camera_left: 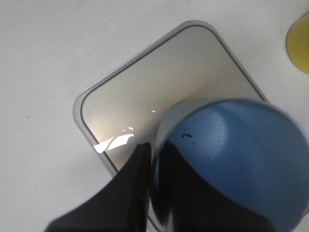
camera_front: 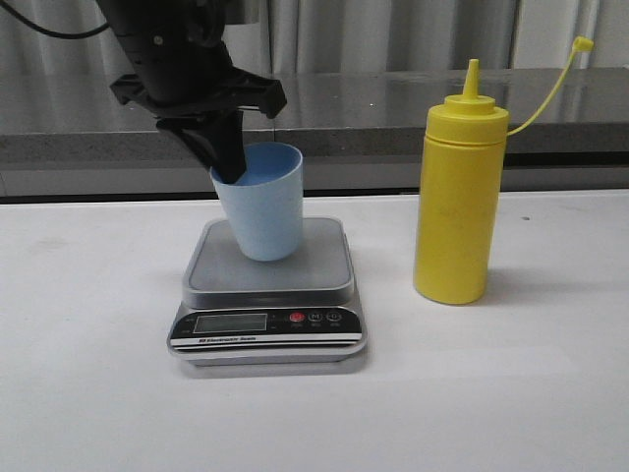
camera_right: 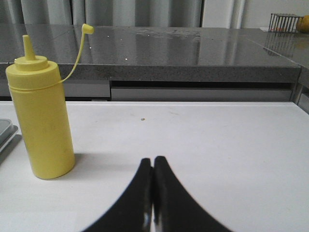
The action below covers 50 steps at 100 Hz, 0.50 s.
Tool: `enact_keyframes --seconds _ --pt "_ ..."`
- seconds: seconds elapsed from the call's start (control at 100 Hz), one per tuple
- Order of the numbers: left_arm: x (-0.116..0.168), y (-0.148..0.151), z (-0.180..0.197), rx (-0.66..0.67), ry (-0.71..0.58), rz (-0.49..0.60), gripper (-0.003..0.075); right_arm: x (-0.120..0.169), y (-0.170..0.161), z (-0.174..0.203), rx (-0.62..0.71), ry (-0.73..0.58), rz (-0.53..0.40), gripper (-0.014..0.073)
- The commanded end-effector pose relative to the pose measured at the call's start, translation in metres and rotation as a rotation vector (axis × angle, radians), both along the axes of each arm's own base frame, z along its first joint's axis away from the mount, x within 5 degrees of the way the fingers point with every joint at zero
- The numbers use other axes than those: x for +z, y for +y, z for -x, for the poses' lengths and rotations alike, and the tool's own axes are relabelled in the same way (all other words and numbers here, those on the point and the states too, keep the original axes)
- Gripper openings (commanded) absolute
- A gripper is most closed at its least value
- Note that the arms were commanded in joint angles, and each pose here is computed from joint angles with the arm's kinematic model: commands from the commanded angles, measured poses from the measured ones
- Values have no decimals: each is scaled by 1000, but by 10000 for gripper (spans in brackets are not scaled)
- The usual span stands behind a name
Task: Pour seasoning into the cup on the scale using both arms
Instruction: 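Lift the light-blue cup with the left gripper and lower it onto the scale, then open the left gripper and raise it away from the cup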
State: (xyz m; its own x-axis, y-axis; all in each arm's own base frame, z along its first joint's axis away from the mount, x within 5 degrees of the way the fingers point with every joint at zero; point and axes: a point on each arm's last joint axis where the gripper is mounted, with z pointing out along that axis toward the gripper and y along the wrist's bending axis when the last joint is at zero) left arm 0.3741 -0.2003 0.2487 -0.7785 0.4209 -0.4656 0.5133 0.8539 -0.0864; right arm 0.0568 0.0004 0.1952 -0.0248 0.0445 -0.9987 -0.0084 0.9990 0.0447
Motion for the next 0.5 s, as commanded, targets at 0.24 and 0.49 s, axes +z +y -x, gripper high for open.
enact_keyframes --seconds 0.24,0.49 --pt "44 -5 -1 3 -134 87 244 9 0 1 -3 -96 15 -67" --pt "64 -4 1 -7 -148 94 241 9 0 1 -3 -96 15 -67"
